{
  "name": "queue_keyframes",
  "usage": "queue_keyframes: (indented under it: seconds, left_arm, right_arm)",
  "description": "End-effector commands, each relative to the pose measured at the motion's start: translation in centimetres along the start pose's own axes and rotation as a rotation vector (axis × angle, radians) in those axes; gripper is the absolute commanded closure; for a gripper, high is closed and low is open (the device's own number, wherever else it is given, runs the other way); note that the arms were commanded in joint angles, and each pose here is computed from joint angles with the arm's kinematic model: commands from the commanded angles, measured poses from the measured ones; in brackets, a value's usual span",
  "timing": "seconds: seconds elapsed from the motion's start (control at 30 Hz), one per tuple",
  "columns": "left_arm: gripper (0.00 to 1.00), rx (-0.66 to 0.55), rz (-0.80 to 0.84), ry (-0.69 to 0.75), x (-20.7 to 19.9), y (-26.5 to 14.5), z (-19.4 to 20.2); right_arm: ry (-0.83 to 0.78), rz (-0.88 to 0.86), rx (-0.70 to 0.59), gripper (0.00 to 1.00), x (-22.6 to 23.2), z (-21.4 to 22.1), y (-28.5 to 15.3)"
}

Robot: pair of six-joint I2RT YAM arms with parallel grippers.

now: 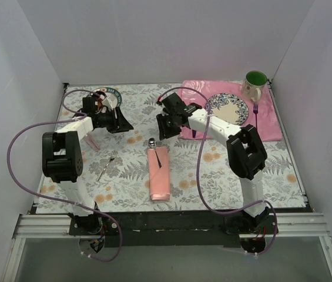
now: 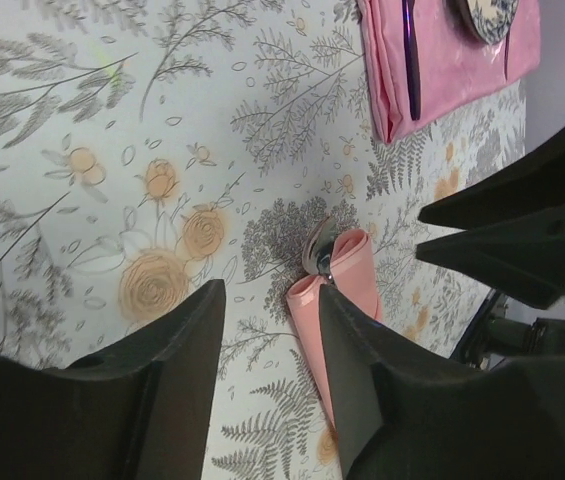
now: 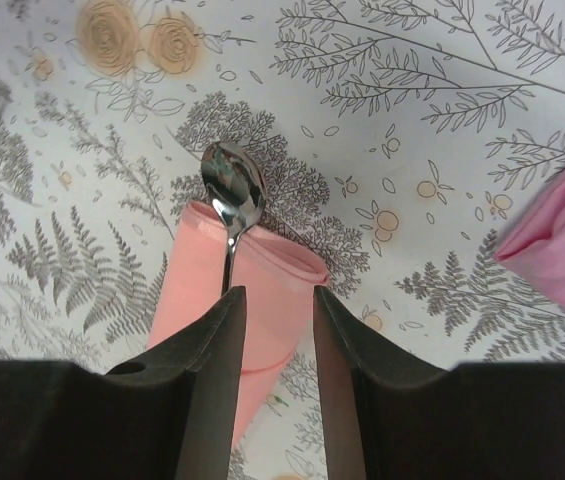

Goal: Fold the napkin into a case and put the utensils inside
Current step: Place the spoon on the folded napkin, then insert the spoon into the folded napkin.

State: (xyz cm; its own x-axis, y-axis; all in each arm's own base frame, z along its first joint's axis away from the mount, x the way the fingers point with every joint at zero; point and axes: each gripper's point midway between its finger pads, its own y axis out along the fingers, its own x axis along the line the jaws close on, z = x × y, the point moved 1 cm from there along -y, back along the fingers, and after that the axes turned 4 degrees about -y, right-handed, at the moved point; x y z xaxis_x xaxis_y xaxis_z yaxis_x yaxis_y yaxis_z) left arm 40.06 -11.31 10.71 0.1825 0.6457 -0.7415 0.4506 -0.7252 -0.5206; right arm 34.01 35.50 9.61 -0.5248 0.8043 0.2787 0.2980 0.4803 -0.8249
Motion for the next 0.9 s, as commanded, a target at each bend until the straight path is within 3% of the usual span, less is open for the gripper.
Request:
queue_keyframes:
  seconds: [0.0,0.47,0.87]
  left_arm:
    - [0.61,0.068,0.099,0.151,-3.2,2.5,-0.3]
    - [0.65,0.201,0.179,0.246,-3.5,6.7,3.1]
    - [0.67,0.265,0.199,0.286,-2.9,8.0,4.5]
  right_arm:
    - [-0.121,-0.149,-0.058,0.60,0.5,-0.9,-3.6]
    - [-0.083,-0.424,0.088,0.55,-1.1,4.0,-2.5]
    - [-0.019,-0.451,0.114,0.55,-1.2,4.4,-0.5]
